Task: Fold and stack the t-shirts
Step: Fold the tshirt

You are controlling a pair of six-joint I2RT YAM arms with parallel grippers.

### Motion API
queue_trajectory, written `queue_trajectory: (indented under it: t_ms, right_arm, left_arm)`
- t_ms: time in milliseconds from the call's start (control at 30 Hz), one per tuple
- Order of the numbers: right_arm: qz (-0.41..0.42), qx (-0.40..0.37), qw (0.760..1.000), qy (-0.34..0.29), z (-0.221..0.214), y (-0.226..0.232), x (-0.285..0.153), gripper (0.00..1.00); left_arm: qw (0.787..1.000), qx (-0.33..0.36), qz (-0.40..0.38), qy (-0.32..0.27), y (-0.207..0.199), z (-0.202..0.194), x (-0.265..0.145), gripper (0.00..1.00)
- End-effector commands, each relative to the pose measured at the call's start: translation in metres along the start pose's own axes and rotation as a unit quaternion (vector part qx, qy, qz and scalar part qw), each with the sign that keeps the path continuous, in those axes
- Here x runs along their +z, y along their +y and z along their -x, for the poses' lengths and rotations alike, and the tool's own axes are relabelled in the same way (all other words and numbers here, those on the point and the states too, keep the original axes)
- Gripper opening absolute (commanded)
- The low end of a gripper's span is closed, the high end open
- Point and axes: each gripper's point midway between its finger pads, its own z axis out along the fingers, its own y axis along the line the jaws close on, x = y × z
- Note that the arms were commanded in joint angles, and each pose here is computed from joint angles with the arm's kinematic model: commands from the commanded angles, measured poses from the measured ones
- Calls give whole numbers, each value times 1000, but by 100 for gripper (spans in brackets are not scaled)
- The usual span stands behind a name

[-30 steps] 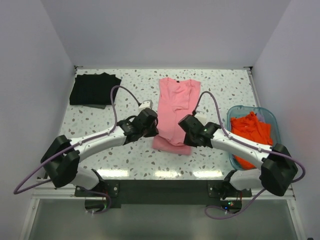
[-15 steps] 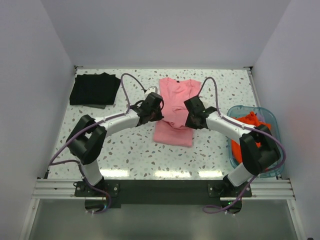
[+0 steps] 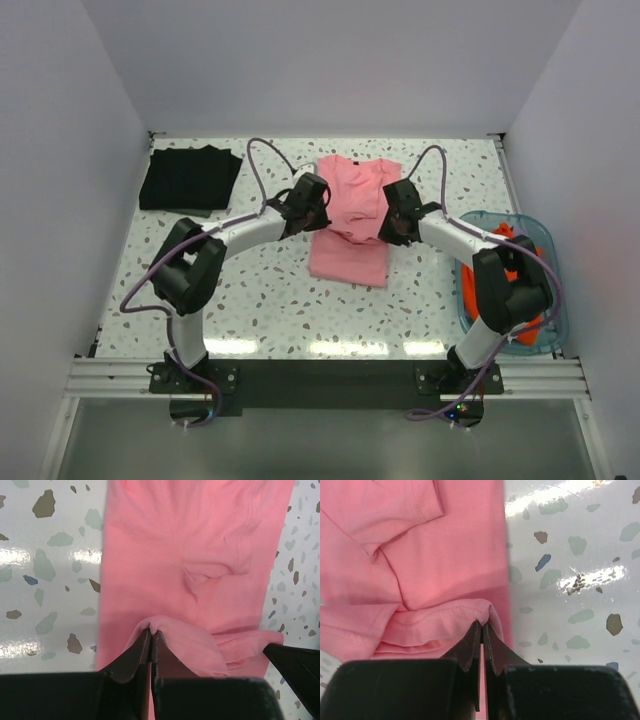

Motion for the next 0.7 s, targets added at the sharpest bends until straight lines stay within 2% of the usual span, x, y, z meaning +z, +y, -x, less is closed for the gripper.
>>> queue_trajectory:
  t_ms: [0, 167, 200, 233, 267, 300, 333, 367, 467, 567, 633, 667]
  right_arm:
    - [32, -2, 999, -19, 24, 18, 6, 0]
    - [38, 11, 999, -6, 28, 15, 20, 0]
    - [40, 13, 999, -7, 32, 15, 22, 0]
    - [41, 14, 999, -7, 34, 15, 22, 2]
    - [41, 13, 999, -6, 35, 15, 24, 12]
    - [40, 13, 999, -4, 38, 13, 24, 20]
    - [40, 12, 999, -5, 40, 12, 23, 30]
    - [38, 11, 999, -5, 42, 11, 22, 49]
    - [33, 2, 999, -23, 54, 10, 10, 68]
    - [28, -9, 999, -38, 64, 8, -5, 68]
    - [37, -17, 998, -39, 62, 9, -15, 66]
    - [38, -27, 998, -37, 54, 10, -17, 64]
  left_arm:
    - [1000, -4, -14, -25, -8, 24, 3, 0]
    - [1000, -8, -9, -28, 0, 30, 12, 0]
    - [999, -5, -12, -29, 0, 32, 13, 2]
    - [999, -4, -19, -32, 0, 35, 14, 9]
    - [999, -2, -32, -30, -3, 36, 14, 18]
    - [998, 2, -41, -37, -4, 40, 14, 35]
    - [998, 5, -49, -43, -6, 45, 12, 41]
    - [997, 5, -55, -52, -8, 50, 7, 50]
    - [996, 5, -47, -69, -1, 63, -8, 59]
    - [997, -4, -17, -79, 13, 71, -22, 57]
    - [997, -3, -11, -78, 15, 69, -26, 53]
    - [997, -1, -12, -70, 15, 65, -29, 47]
